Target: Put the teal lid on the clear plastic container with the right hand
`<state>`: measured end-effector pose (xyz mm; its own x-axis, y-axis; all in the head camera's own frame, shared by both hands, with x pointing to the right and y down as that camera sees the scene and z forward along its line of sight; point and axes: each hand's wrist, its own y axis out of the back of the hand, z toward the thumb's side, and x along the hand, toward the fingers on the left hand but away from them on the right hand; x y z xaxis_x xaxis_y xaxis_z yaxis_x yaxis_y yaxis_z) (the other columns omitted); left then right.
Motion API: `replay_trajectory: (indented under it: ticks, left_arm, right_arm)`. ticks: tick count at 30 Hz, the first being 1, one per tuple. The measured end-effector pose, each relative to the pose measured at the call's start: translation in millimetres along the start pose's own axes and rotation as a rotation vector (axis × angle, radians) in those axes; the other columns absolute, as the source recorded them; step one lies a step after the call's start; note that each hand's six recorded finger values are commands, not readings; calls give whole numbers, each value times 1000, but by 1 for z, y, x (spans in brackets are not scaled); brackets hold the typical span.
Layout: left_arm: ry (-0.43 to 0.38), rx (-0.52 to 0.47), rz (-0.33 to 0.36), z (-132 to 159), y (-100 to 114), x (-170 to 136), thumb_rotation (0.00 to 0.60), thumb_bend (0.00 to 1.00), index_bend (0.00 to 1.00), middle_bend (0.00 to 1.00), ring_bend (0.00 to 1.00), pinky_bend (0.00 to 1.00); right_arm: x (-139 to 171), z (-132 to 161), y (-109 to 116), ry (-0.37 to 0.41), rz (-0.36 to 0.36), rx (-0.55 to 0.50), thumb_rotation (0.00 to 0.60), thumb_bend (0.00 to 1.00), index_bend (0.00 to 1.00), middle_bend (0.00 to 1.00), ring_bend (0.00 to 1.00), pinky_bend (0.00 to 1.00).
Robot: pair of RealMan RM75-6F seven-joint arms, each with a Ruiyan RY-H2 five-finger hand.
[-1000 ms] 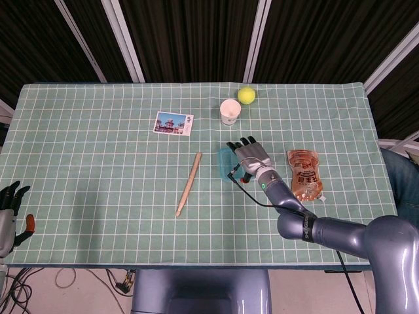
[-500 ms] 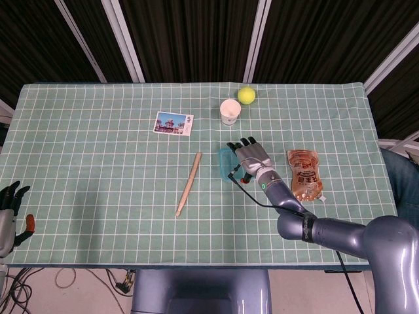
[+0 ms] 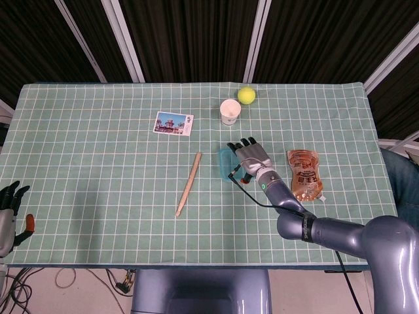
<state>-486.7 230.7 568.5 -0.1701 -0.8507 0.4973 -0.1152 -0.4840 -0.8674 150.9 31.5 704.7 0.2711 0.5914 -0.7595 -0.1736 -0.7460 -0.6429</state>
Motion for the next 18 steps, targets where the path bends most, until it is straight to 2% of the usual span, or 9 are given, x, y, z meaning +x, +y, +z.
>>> replay_trajectory:
  ticks: [18]
  left_arm:
    - [5, 2, -2, 0, -1, 0, 600, 568, 115, 0, 0, 0]
  right_arm:
    - [3, -5, 1, 0, 6, -10, 600, 301, 0, 353, 26, 0]
